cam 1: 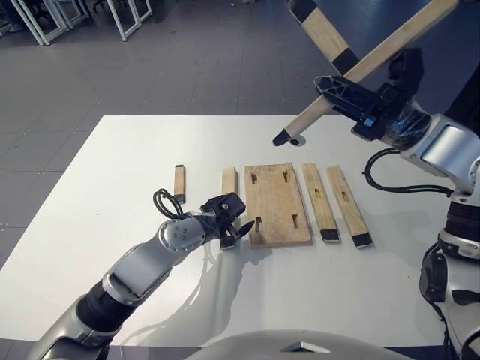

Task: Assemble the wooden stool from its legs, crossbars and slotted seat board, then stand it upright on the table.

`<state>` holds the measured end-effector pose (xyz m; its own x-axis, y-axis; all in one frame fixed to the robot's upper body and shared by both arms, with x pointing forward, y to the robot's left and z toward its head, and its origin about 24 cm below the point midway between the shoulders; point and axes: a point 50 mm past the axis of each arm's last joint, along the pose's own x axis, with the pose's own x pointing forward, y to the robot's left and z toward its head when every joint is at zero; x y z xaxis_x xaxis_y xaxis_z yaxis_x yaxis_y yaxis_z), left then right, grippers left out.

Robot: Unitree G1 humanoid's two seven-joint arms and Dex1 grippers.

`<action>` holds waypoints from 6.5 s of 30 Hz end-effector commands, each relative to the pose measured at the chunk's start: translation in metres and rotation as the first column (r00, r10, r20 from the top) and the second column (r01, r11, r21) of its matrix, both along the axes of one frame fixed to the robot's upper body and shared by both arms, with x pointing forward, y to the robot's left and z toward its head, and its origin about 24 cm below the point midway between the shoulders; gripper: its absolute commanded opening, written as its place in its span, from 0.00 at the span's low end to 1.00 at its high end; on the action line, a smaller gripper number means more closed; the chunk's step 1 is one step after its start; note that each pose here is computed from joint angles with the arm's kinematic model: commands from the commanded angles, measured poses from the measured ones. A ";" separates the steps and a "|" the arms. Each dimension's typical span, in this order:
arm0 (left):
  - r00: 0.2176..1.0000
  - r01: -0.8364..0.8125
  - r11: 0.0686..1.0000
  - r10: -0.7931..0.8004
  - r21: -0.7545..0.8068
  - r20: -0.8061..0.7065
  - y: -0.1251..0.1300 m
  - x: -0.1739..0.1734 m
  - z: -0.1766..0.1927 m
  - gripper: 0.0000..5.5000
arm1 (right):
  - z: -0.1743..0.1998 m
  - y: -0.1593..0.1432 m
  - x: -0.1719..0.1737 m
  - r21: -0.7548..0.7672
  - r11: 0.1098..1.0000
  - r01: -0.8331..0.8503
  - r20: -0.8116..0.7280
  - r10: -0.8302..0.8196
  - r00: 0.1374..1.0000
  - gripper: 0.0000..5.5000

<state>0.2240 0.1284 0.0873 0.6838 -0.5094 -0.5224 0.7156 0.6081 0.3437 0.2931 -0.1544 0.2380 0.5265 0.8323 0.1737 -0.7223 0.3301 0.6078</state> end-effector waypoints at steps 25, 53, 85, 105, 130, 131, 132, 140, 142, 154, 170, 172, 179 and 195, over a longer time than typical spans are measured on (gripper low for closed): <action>0.936 0.296 0.872 -0.184 0.390 -0.299 0.051 -0.020 -0.011 0.74 | -0.063 -0.001 0.012 -0.295 0.946 0.132 0.045 -0.124 0.991 0.37; 0.936 0.323 0.874 -0.238 0.362 -0.260 0.047 -0.007 -0.010 0.74 | -0.145 0.019 0.053 -0.595 0.753 -0.283 0.000 0.352 0.936 0.37; 0.941 0.299 0.907 -0.230 0.297 -0.247 0.033 -0.005 -0.009 0.74 | -0.212 -0.004 0.030 -0.711 0.638 -0.297 -0.149 0.275 0.950 0.37; 0.951 0.255 0.918 -0.180 0.305 -0.253 0.036 -0.012 -0.013 0.74 | -0.111 -0.052 0.063 -0.714 0.655 0.249 0.230 -0.117 0.966 0.73; 0.960 0.222 0.931 -0.156 0.291 -0.232 0.030 -0.011 -0.017 0.74 | -0.092 0.086 0.020 -0.306 0.904 0.300 -0.108 -0.346 0.932 0.51; 0.960 0.223 0.930 -0.157 0.291 -0.232 0.030 -0.011 -0.017 0.74 | -0.085 0.079 0.026 -0.294 0.895 0.335 -0.092 -0.375 0.922 0.51; 0.959 0.224 0.931 -0.158 0.290 -0.233 0.030 -0.012 -0.016 0.74 | -0.076 0.072 0.030 -0.277 0.889 0.364 -0.076 -0.398 0.914 0.51; 0.961 0.219 0.932 -0.154 0.289 -0.230 0.031 -0.012 -0.014 0.74 | -0.004 0.041 0.034 -0.098 0.863 0.495 0.062 -0.491 0.869 0.51; 0.965 0.210 0.943 -0.157 0.257 -0.210 0.030 -0.009 -0.004 0.74 | 0.005 0.024 0.029 -0.062 0.813 0.579 0.087 -0.573 0.815 0.51; 0.997 0.034 0.990 -0.024 0.139 -0.072 0.060 0.015 0.073 0.74 | -0.105 -0.046 -0.044 -0.522 0.500 0.691 0.162 -0.737 0.656 0.60; 0.986 -0.091 0.980 0.113 0.176 -0.119 0.072 -0.014 0.029 0.74 | -0.215 -0.063 -0.091 -0.795 0.475 0.376 0.008 -0.612 0.791 0.79; 0.986 -0.096 0.978 0.119 0.186 -0.116 0.074 -0.012 0.028 0.74 | -0.221 -0.064 -0.091 -0.801 0.472 0.367 0.005 -0.609 0.793 0.79; 0.986 -0.068 0.972 0.099 0.225 -0.133 0.075 -0.011 0.019 0.74 | -0.225 -0.065 -0.088 -0.791 0.484 0.375 0.008 -0.605 0.796 0.62; 0.971 0.203 0.969 -0.181 0.139 -0.154 0.010 -0.020 -0.005 0.74 | -0.184 -0.060 -0.055 -0.690 0.492 0.531 0.113 -0.652 0.750 0.37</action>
<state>0.2024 0.1609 0.0691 0.5202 -0.4280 -0.7390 0.8363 0.4308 0.3392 0.2266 -0.2171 0.0366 0.8769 0.1610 -0.4528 -0.1183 0.9855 0.1213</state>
